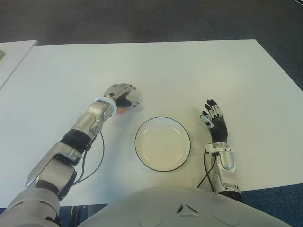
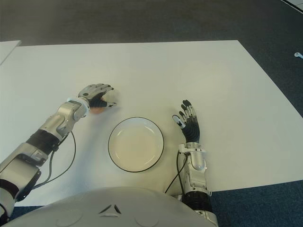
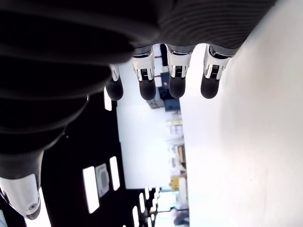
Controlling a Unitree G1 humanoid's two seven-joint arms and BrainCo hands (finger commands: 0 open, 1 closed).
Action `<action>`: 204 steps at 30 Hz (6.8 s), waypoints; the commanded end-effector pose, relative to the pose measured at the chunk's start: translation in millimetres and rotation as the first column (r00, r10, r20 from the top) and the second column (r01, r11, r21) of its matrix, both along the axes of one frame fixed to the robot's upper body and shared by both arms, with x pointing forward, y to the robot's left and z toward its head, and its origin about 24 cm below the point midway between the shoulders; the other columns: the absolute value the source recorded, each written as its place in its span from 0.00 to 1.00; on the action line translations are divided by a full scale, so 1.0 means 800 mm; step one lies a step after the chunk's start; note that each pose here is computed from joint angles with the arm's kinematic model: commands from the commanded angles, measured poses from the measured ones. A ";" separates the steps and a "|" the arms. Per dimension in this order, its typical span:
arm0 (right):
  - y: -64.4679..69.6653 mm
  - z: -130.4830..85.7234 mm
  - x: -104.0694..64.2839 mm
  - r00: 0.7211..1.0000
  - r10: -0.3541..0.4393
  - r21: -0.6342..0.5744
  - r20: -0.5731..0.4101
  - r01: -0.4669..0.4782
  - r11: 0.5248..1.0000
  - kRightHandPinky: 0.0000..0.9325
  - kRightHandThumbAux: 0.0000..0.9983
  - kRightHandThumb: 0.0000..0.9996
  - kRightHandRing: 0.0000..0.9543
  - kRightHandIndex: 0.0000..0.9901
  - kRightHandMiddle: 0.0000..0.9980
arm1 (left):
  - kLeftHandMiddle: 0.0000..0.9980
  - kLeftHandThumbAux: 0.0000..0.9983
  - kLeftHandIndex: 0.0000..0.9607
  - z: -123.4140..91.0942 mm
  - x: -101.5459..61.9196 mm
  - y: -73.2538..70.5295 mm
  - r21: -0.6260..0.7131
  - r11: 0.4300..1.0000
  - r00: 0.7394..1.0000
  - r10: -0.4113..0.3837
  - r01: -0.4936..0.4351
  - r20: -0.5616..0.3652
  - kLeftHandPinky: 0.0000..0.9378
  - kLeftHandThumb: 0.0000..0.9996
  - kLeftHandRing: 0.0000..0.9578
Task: Put the apples into the plate.
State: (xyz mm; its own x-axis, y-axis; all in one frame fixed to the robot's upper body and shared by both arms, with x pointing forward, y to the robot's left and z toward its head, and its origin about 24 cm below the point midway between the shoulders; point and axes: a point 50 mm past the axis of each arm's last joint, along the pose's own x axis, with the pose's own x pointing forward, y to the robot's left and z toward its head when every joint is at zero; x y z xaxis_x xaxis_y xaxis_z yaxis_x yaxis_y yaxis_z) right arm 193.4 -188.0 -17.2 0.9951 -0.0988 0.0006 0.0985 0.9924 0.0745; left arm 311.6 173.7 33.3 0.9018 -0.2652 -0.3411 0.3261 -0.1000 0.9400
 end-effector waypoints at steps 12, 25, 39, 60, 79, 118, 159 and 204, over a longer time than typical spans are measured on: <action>-0.002 -0.044 -0.028 0.978 -0.034 0.005 -0.205 0.036 0.999 0.01 0.60 0.14 0.00 0.04 0.04 | 0.00 0.22 0.00 0.014 -0.003 0.005 0.018 1.000 1.000 -0.006 0.006 0.014 0.00 0.24 0.00; -0.001 -0.046 -0.025 0.977 -0.027 -0.003 -0.209 0.027 1.000 0.01 0.60 0.13 0.02 0.05 0.06 | 0.00 0.26 0.00 0.042 -0.002 0.010 -0.011 1.000 0.996 0.005 -0.004 0.086 0.00 0.25 0.00; 0.000 -0.046 -0.027 0.977 -0.018 -0.006 -0.213 0.017 1.000 0.01 0.60 0.11 0.02 0.05 0.07 | 0.00 0.26 0.00 0.048 -0.003 0.010 0.006 1.000 0.997 -0.021 0.021 0.073 0.00 0.26 0.00; -0.002 -0.044 -0.031 0.978 -0.026 0.002 -0.205 0.027 1.000 0.01 0.61 0.13 0.02 0.05 0.07 | 0.00 0.25 0.00 0.041 -0.009 0.015 0.037 0.999 0.999 -0.015 0.013 0.044 0.00 0.25 0.00; -0.003 -0.043 -0.032 0.979 -0.027 -0.003 -0.202 0.027 1.000 0.02 0.60 0.13 0.02 0.05 0.06 | 0.00 0.26 0.00 0.024 -0.020 0.019 0.018 1.000 1.000 0.003 -0.003 -0.003 0.00 0.24 0.00; -0.008 -0.046 -0.032 0.977 -0.033 -0.012 -0.209 0.031 0.999 0.01 0.60 0.13 0.00 0.04 0.04 | 0.00 0.27 0.00 -0.027 -0.037 0.038 0.021 0.999 0.999 0.041 -0.041 -0.013 0.00 0.23 0.00; -0.035 -0.043 -0.034 0.984 -0.010 0.087 -0.178 0.026 0.996 0.03 0.60 0.14 0.03 0.07 0.06 | 0.00 0.35 0.03 -0.084 -0.036 0.046 -0.091 0.989 0.990 0.126 -0.120 0.063 0.04 0.21 0.00; -0.044 -0.030 -0.023 0.987 -0.031 0.059 -0.160 0.041 0.997 0.02 0.57 0.17 0.04 0.09 0.10 | 0.84 0.70 0.46 -0.088 -0.035 0.027 -0.334 0.923 0.974 0.220 -0.191 0.050 0.86 0.75 0.87</action>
